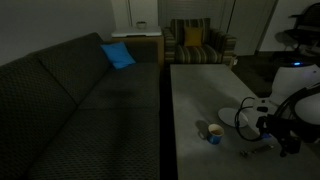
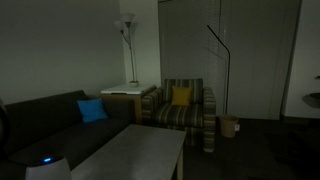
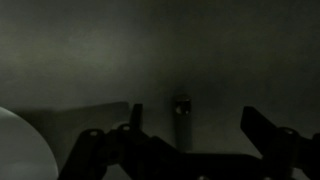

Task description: Move the spoon to the right

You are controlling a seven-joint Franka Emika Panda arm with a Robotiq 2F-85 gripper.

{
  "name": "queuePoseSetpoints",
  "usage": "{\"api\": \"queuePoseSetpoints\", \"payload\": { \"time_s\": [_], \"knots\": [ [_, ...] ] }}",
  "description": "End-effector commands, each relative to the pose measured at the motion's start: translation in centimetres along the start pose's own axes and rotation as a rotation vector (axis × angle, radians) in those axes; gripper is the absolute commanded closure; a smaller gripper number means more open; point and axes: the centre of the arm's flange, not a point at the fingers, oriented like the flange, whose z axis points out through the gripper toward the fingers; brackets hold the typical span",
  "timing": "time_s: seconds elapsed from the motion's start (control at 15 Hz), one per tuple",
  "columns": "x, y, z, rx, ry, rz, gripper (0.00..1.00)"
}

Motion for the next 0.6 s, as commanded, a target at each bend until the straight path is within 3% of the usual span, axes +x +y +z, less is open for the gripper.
{"api": "queuePoseSetpoints", "payload": {
  "time_s": [0.0,0.47,0.53],
  "knots": [
    [0.3,1.5,0.7,0.090,-0.007,-0.013,0.00],
    [0.1,2.5,2.2,0.153,0.037,0.024,0.00],
    [0.5,1.3,0.5,0.144,0.013,0.026,0.00]
  ]
}}
